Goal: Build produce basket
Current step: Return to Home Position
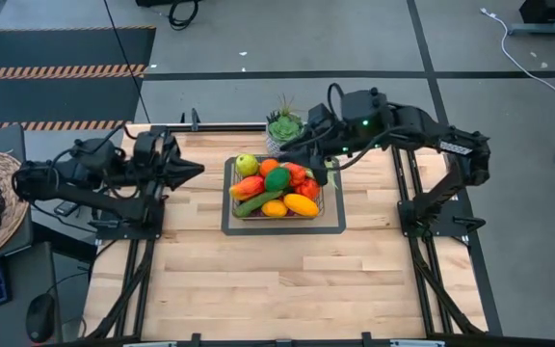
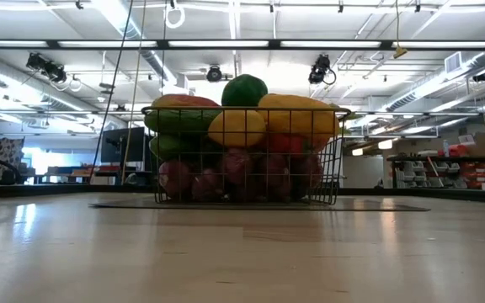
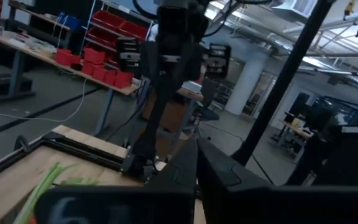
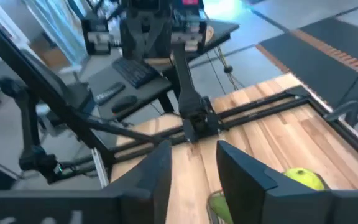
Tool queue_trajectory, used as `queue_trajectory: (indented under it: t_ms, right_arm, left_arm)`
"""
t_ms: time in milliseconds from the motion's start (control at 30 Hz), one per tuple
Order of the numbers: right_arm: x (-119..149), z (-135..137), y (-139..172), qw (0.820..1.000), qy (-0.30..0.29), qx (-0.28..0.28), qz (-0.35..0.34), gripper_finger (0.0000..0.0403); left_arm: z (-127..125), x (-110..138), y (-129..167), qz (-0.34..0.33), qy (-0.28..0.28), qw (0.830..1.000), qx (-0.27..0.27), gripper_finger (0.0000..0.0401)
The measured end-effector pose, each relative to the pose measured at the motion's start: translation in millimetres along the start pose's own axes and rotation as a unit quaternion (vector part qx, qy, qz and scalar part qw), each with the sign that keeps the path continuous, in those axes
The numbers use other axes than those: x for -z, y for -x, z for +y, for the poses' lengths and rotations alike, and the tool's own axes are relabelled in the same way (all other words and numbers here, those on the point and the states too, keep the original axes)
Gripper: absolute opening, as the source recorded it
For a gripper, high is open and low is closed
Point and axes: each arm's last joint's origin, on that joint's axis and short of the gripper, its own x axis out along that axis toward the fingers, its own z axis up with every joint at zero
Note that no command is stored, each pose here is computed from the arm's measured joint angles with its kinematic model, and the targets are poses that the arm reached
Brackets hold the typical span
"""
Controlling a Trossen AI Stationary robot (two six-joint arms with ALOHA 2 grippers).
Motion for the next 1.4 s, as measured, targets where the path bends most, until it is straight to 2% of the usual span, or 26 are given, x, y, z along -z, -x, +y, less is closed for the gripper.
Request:
queue_trajectory:
  t_ms: [200,333,467,600,733,967,1100,1233,1300,1400]
  right_arm:
    - [20.5,-10.1,11.4,0.999,-0.019,-0.011,-0.024,0.0085]
    - [38.1,-15.3,26.6,0.998,-0.034,-0.016,-0.052,0.0047]
    - [57.1,-20.5,45.8,0.995,-0.056,-0.016,-0.085,0.0009]
    - [75.6,-26.7,68.7,0.989,-0.091,-0.006,-0.114,0.0013]
    - [97.2,-33.8,80.5,0.986,-0.128,0.003,-0.11,0.0023]
    - [119.8,-41.1,87.6,0.975,-0.16,-0.023,-0.15,0.0006]
    - [123.9,-42.2,91.3,0.967,-0.169,-0.045,-0.186,0.0011]
    - [127.4,-43.5,90.9,0.967,-0.17,-0.044,-0.183,0.0017]
    - [127.4,-43.4,90.9,0.968,-0.168,-0.044,-0.182,0.0016]
    - [127.6,-43.5,90.0,0.968,-0.168,-0.044,-0.181,0.0011]
  left_arm:
    - [-0.5,5.6,0.8,0.028,-0.008,1.0,0.0,0.0005]
    - [4.6,20.4,3.5,0.042,-0.016,0.999,-0.001,0.0004]
    - [13.8,38.1,13.8,0.009,0.018,1.0,0.012,0.0002]
    - [20.7,48.2,26.7,-0.021,0.049,0.998,0.025,0.0002]
    - [22.9,46.8,38.8,-0.038,0.052,0.997,0.032,0.0001]
    - [23.7,38.1,55.9,-0.073,0.016,0.996,0.038,0.0001]
    - [24.1,36.0,60.9,-0.083,-0.003,0.996,0.039,0.0001]
    - [24.0,36.2,60.1,-0.093,-0.023,0.995,0.041,0.0001]
    - [25.8,42.8,56.7,-0.125,-0.021,0.991,0.051,0.0]
    - [33.3,65.0,51.7,-0.175,-0.008,0.982,0.068,0.0]
